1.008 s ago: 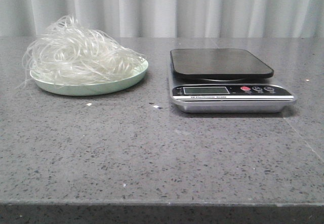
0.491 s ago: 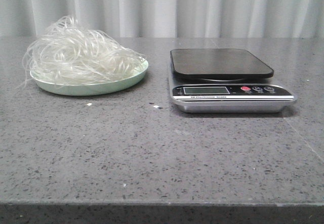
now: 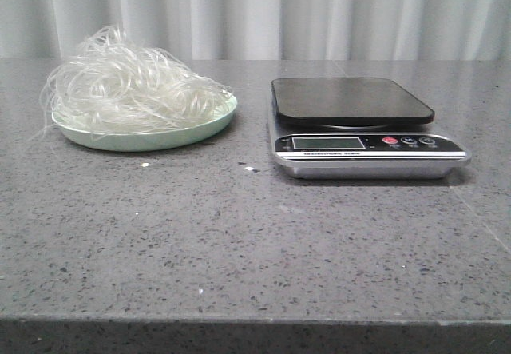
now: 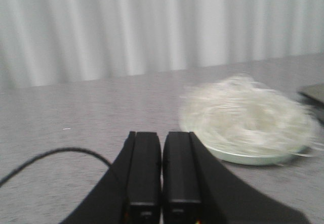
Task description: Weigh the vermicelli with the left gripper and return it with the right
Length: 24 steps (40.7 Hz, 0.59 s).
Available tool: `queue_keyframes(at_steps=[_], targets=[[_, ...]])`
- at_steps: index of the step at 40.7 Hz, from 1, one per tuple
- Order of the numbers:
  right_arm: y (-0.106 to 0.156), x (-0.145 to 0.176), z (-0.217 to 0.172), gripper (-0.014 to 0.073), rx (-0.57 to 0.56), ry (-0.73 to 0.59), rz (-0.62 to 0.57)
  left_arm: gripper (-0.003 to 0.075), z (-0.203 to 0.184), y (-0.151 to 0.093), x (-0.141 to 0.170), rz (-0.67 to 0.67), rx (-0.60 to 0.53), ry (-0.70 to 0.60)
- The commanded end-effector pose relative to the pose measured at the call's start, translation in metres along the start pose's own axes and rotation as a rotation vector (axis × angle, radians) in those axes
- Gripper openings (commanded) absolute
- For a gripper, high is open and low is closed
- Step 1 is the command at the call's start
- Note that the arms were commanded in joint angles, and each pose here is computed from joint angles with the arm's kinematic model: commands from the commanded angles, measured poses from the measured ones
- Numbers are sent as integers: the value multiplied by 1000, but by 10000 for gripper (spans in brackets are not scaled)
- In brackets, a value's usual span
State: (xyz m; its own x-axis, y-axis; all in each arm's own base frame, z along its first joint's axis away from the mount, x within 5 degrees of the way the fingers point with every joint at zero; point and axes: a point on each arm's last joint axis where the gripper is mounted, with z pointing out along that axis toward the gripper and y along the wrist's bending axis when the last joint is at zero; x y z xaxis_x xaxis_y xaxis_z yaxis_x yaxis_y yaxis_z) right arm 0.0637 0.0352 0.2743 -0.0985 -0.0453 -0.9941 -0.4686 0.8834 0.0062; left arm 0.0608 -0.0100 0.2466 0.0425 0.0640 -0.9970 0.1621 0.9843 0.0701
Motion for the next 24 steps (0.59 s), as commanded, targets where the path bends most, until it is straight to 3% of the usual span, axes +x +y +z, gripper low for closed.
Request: queue_keyframes(at_steps=[1, 8, 10, 16, 24], targets=[[-2, -16, -2, 150, 23, -101, -10, 137, 1, 4, -3, 4, -82, -152], [-2, -16, -2, 150, 23, -101, -10, 137, -6, 6, 27, 11, -161, -152], [-2, -16, -2, 150, 23, -101, -10, 137, -9, 6, 32, 7, -168, -98], [-2, -16, -2, 150, 22, -94, -10, 137, -9, 6, 39, 1, -169, -29], [-2, -15, -2, 150, 19, -86, -10, 137, -9, 6, 38, -6, -169, -36]])
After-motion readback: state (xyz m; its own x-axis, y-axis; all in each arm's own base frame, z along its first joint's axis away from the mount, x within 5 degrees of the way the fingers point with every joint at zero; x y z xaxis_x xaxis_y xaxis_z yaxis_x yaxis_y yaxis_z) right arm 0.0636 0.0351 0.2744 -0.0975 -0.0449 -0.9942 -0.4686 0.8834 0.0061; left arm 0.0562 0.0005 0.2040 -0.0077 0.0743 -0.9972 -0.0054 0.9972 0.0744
